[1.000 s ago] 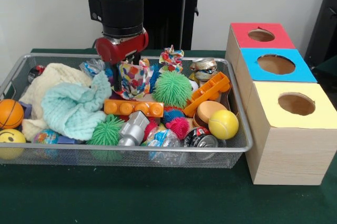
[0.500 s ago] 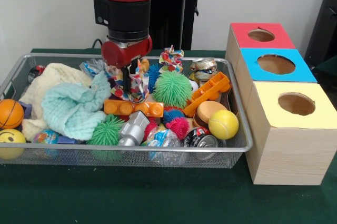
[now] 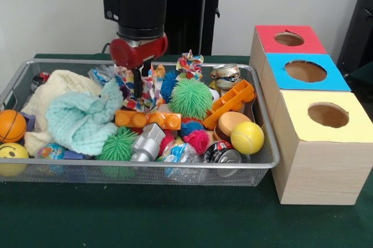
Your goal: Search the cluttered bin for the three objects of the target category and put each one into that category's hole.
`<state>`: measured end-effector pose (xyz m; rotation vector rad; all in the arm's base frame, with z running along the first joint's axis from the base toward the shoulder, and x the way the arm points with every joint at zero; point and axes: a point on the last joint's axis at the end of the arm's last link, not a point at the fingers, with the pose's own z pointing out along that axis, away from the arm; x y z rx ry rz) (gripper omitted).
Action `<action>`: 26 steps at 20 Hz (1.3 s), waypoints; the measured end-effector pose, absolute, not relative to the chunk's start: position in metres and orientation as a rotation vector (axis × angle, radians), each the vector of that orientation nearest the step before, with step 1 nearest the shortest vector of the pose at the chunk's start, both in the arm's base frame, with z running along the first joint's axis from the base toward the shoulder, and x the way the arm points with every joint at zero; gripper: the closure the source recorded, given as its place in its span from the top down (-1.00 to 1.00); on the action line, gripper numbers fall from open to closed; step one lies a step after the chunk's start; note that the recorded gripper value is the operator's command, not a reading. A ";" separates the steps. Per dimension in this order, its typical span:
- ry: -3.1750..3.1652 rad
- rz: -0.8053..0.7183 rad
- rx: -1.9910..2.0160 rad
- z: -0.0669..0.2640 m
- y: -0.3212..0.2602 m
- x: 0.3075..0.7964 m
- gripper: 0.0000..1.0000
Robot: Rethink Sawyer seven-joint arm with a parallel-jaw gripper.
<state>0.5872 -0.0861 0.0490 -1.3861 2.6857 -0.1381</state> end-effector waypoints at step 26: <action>2.759 -0.328 -1.178 0.167 -0.163 0.644 -1.00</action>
